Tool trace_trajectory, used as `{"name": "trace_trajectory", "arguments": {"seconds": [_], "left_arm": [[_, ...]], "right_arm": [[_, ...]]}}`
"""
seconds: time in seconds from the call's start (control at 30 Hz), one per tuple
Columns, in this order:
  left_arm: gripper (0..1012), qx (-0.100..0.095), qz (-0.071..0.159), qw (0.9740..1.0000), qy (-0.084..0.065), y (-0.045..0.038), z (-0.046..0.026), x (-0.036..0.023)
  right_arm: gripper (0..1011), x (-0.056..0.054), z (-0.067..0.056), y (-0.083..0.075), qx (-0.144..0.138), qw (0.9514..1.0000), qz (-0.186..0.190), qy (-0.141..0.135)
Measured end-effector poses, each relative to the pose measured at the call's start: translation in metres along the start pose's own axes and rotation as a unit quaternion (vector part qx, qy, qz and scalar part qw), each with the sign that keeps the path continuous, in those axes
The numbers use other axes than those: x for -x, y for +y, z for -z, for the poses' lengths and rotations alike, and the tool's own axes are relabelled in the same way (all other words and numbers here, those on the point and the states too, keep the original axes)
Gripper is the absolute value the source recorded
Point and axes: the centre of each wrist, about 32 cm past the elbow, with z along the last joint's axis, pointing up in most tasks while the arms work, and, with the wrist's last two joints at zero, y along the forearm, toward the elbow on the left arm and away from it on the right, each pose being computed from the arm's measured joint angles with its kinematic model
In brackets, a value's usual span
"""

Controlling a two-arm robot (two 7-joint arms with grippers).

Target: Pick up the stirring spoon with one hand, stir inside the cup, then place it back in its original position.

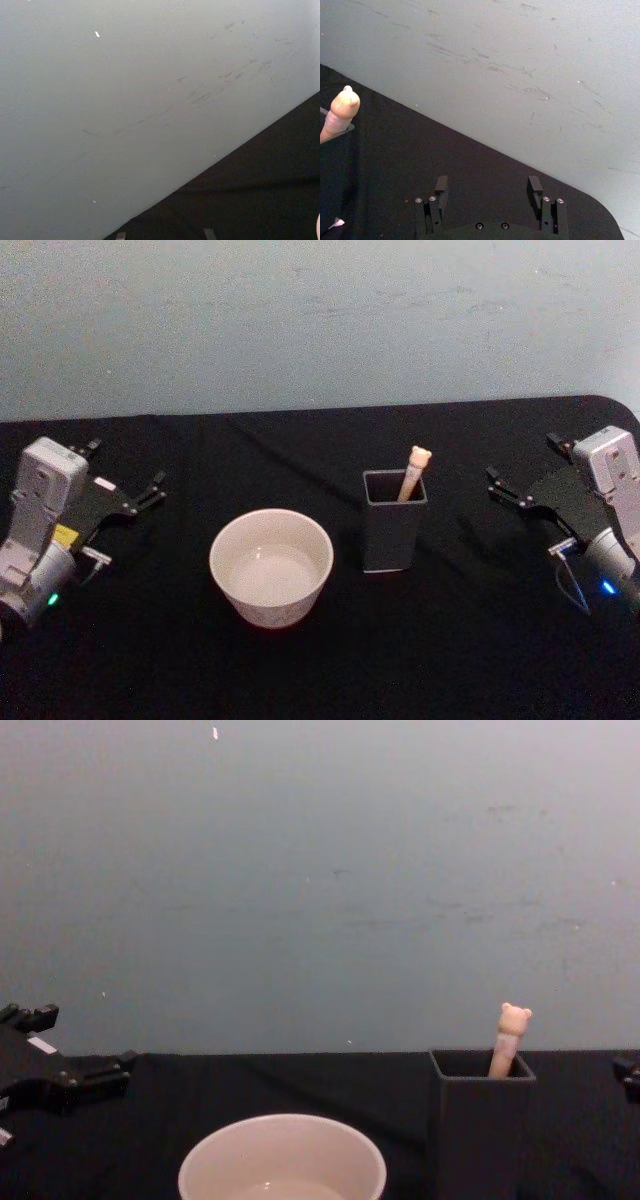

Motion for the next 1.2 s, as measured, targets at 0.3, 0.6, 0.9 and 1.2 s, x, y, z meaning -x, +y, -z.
{"name": "trace_trajectory", "arguments": {"seconds": [0.3,0.6,0.9,1.2], "left_arm": [[1001,0.0,0.0,1.0,0.0,0.0,0.0,0.0],[1001,0.0,0.0,1.0,0.0,0.0,0.0,0.0],[1001,0.0,0.0,1.0,0.0,0.0,0.0,0.0],[1001,0.0,0.0,1.0,0.0,0.0,0.0,0.0]], "right_arm": [[1002,0.0,0.0,0.0,0.0,1.0,0.0,0.0],[1002,0.0,0.0,0.0,0.0,1.0,0.0,0.0],[1002,0.0,0.0,0.0,0.0,1.0,0.0,0.0],[1002,0.0,0.0,0.0,0.0,1.0,0.0,0.0]]}}
